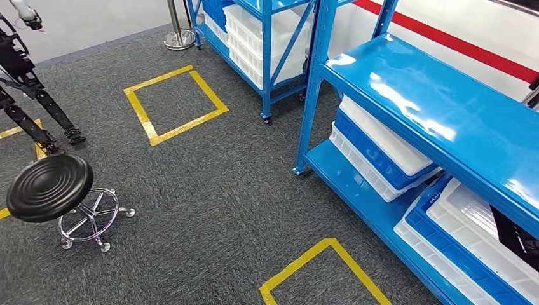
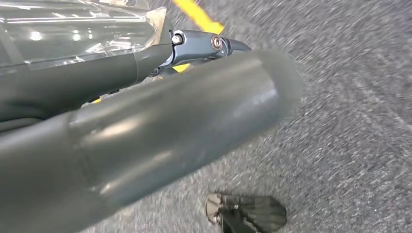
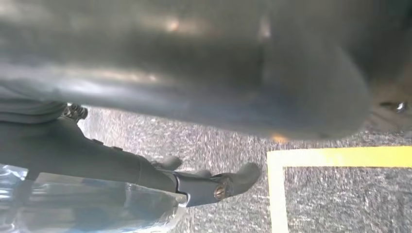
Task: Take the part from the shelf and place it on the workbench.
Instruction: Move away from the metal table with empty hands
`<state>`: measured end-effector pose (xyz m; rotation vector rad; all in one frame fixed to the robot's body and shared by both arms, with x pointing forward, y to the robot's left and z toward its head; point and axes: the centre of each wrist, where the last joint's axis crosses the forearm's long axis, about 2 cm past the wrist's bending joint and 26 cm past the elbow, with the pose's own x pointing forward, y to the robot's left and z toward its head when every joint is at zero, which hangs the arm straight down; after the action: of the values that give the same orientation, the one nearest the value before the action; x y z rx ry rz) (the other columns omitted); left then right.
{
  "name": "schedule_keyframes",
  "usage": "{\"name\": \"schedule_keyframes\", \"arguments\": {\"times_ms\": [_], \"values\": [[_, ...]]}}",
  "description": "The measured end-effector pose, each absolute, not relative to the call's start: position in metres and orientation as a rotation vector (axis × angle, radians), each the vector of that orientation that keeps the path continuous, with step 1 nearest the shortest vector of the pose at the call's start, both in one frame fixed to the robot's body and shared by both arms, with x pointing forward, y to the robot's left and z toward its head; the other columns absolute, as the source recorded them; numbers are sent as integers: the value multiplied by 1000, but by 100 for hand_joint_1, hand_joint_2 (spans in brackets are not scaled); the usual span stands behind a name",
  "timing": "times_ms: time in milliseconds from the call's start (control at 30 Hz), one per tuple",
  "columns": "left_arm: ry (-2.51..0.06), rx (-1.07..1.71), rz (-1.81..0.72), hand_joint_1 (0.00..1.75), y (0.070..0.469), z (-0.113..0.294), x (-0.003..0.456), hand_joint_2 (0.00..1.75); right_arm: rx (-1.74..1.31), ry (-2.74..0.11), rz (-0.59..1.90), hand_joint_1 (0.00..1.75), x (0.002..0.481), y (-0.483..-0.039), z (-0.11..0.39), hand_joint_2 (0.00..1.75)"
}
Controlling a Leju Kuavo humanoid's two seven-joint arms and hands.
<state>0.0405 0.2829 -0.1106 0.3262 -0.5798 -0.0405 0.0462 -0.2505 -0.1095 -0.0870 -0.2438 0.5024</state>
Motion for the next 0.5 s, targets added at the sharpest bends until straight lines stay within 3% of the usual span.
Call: {"name": "schedule_keyframes", "arguments": {"times_ms": [500], "values": [[-606, 282, -44, 0, 285, -111, 44, 0, -88, -246, 534, 0, 47, -253, -110, 0]]}}
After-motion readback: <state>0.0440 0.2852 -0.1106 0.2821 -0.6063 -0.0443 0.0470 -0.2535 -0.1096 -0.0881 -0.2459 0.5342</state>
